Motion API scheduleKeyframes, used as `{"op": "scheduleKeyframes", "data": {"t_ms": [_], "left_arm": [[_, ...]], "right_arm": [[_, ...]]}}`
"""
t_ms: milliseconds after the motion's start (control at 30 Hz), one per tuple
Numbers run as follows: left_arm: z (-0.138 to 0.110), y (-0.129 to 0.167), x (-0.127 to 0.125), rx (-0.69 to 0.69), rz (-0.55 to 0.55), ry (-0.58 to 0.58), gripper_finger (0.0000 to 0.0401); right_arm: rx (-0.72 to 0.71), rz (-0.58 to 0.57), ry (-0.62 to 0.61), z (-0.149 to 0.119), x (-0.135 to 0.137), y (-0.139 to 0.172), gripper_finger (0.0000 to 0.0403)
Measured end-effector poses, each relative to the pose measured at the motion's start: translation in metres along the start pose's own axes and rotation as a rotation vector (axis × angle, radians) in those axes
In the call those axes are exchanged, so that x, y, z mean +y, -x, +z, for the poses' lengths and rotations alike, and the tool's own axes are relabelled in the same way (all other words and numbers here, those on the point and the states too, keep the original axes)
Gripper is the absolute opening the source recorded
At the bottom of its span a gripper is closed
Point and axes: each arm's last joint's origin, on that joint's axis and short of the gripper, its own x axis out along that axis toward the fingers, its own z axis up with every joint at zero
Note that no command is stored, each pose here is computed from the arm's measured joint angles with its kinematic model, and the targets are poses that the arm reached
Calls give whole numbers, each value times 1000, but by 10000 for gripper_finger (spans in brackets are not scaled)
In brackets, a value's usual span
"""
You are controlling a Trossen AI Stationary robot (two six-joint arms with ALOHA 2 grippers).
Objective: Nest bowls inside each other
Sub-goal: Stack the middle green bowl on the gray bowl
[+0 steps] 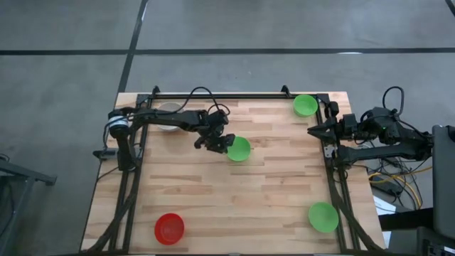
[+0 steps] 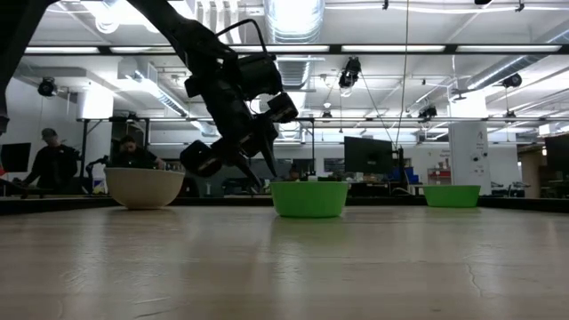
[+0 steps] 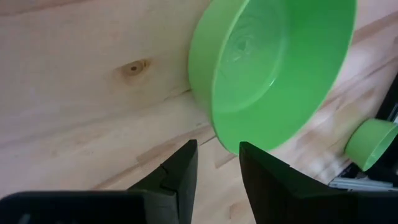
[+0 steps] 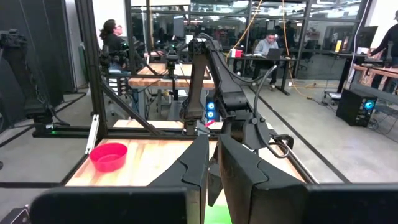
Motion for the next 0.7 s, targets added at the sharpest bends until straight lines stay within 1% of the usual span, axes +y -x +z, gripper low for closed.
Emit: {"op": "scheduleKeyframes", "data": {"t_ms": [133,200,467,700], "left_arm": [[1,0,0,-33,12,87,124],[1,0,0,-51,17,112,124],[2,0,1,-75,24,135,124],[3,-14,4,-41,41,147,124]], "right_arm": [[-1,0,0,0,0,0,34],[0,0,0,0,0,0,34],[0,0,0,0,0,0,34],[-1,0,0,0,0,0,34]]}}
